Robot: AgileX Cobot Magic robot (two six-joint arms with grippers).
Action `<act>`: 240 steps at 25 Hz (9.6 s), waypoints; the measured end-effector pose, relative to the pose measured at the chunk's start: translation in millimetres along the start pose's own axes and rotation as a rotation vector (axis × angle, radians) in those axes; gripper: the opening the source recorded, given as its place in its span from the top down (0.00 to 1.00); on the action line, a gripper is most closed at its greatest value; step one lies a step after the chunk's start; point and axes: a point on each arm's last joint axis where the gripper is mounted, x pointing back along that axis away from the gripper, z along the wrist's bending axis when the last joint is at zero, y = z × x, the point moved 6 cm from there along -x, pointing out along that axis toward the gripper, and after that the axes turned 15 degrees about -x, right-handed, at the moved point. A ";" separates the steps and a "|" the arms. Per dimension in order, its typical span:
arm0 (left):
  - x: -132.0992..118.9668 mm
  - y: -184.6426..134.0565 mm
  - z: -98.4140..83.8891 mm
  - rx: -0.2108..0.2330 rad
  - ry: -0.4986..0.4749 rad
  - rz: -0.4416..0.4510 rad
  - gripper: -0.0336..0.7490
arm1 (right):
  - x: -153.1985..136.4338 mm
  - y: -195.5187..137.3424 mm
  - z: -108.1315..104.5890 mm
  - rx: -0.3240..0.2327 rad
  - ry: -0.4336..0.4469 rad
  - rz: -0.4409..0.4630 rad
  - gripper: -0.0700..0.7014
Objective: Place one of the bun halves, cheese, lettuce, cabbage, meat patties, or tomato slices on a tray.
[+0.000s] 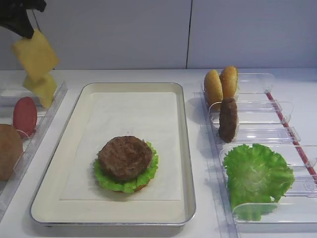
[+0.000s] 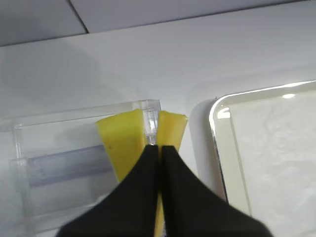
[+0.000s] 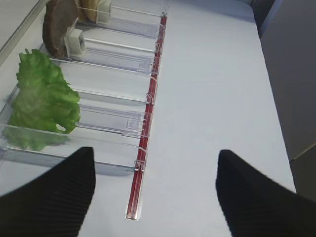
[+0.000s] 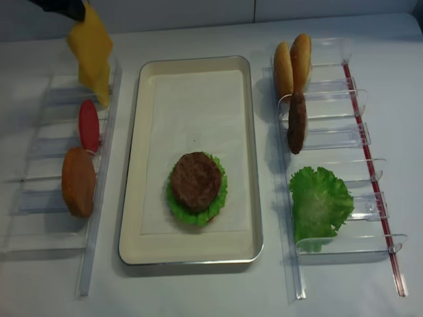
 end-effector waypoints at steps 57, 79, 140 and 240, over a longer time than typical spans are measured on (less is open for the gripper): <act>2.5 -126.5 -239.8 0.402 -0.671 -0.292 0.95 | 0.0 0.6 0.1 -0.005 0.001 -0.004 0.23; -19.8 -150.5 -222.9 0.327 -0.494 -0.214 0.95 | 0.0 0.6 0.1 -0.005 0.001 -0.004 0.23; -4.1 -87.4 -199.1 -0.318 -0.373 -0.395 0.08 | 0.0 0.7 0.1 -0.004 0.001 -0.004 0.23; 150.4 -361.4 -139.6 0.084 0.291 -0.407 0.21 | 0.0 0.7 -0.1 0.001 -0.001 -0.005 0.23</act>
